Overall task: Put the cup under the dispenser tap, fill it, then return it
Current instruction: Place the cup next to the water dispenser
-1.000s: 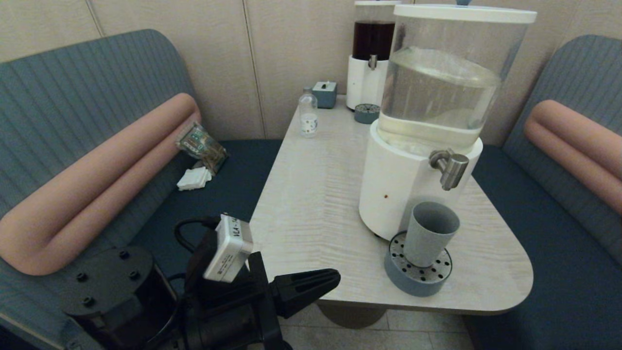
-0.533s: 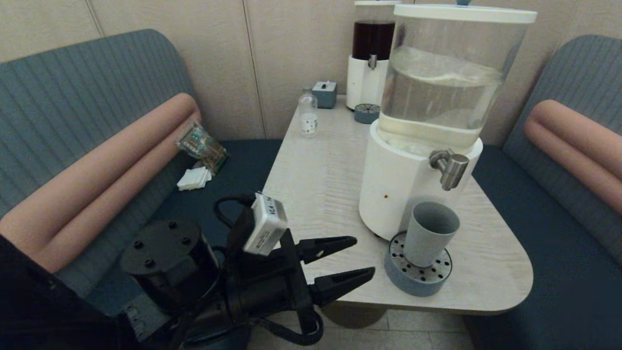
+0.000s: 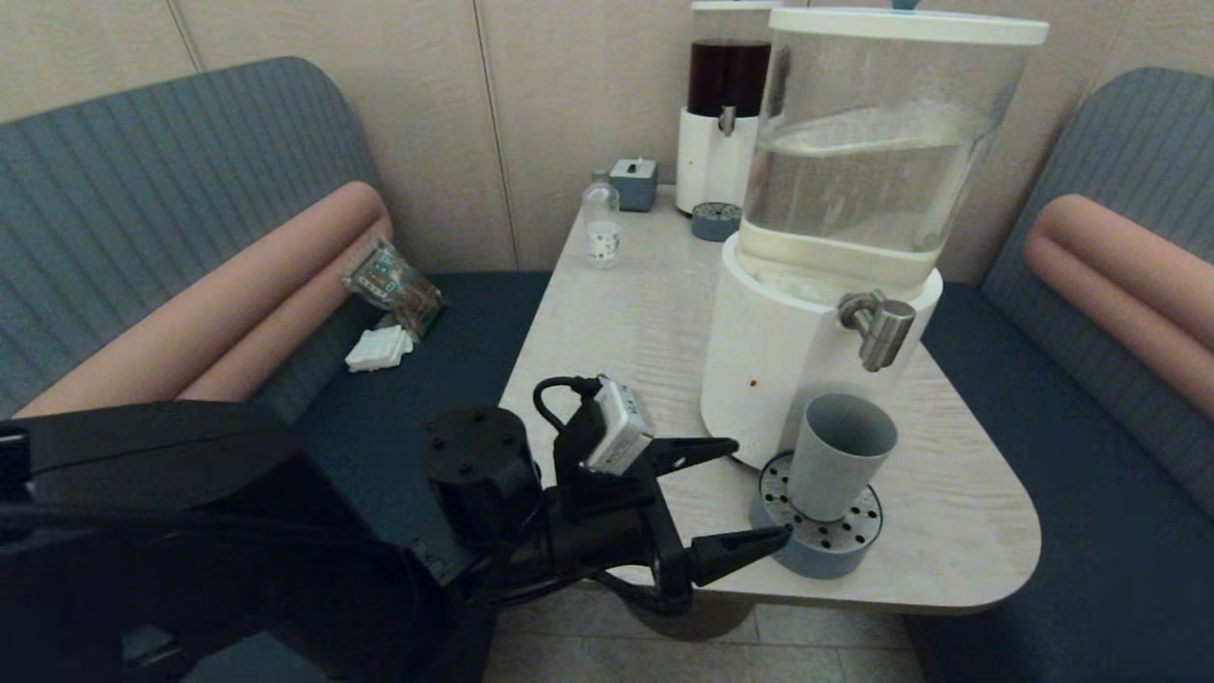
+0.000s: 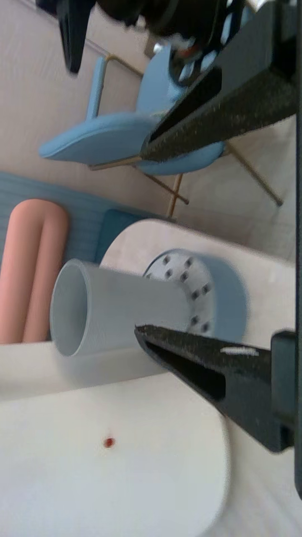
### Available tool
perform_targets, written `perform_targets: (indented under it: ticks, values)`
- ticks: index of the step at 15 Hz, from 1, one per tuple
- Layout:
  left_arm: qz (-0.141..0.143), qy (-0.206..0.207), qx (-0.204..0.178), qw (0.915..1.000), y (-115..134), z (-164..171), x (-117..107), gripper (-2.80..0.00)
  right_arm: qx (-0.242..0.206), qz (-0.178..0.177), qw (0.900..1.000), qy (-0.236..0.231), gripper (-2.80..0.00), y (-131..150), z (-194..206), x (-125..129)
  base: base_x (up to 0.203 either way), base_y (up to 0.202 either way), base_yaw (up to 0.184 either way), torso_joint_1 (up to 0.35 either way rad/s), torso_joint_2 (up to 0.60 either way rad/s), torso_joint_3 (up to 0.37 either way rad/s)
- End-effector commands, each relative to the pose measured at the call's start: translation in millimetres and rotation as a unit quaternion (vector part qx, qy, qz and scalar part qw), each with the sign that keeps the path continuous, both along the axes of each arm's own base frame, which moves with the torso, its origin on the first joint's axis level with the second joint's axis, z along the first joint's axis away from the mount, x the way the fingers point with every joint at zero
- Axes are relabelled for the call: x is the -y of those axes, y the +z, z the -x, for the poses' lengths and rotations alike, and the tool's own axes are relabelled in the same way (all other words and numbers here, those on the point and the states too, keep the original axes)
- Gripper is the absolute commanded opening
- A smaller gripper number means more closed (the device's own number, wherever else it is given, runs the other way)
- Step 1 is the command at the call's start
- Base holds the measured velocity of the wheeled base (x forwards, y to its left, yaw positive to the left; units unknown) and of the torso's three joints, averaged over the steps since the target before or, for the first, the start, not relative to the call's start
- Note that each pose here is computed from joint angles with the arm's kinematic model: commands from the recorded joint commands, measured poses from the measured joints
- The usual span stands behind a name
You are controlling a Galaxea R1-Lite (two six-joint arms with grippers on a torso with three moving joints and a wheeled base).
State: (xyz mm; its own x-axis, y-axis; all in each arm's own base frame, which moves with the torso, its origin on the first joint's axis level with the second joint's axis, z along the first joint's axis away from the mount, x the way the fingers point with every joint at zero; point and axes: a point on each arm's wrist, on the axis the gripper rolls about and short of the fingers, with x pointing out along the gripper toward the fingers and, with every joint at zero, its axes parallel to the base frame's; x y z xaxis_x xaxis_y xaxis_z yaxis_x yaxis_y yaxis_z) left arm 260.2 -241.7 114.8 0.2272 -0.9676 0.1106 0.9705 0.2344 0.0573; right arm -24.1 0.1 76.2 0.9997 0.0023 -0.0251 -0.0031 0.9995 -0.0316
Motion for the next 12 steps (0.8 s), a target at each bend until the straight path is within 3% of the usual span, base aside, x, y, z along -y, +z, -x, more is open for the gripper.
perform_targets:
  ticks: [1, 12]
  values:
    - [-0.003, -0.002, -0.003, 1.0, -16.4, -14.2, 12.5, 0.0, -0.001, 0.0, 1.0, 0.0, -2.8, -0.1, -0.1, 0.0, 0.0, 0.0, 0.0, 0.0, 0.0, 0.0]
    - [0.02, -0.011, 0.015, 0.9996, -50.4, -56.6, 58.0, 0.0, -0.001, 0.0, 1.0, 0.0, -2.8, -0.2, -0.2, 0.0, 0.0, 0.0, 0.0, 0.0, 0.0, 0.0]
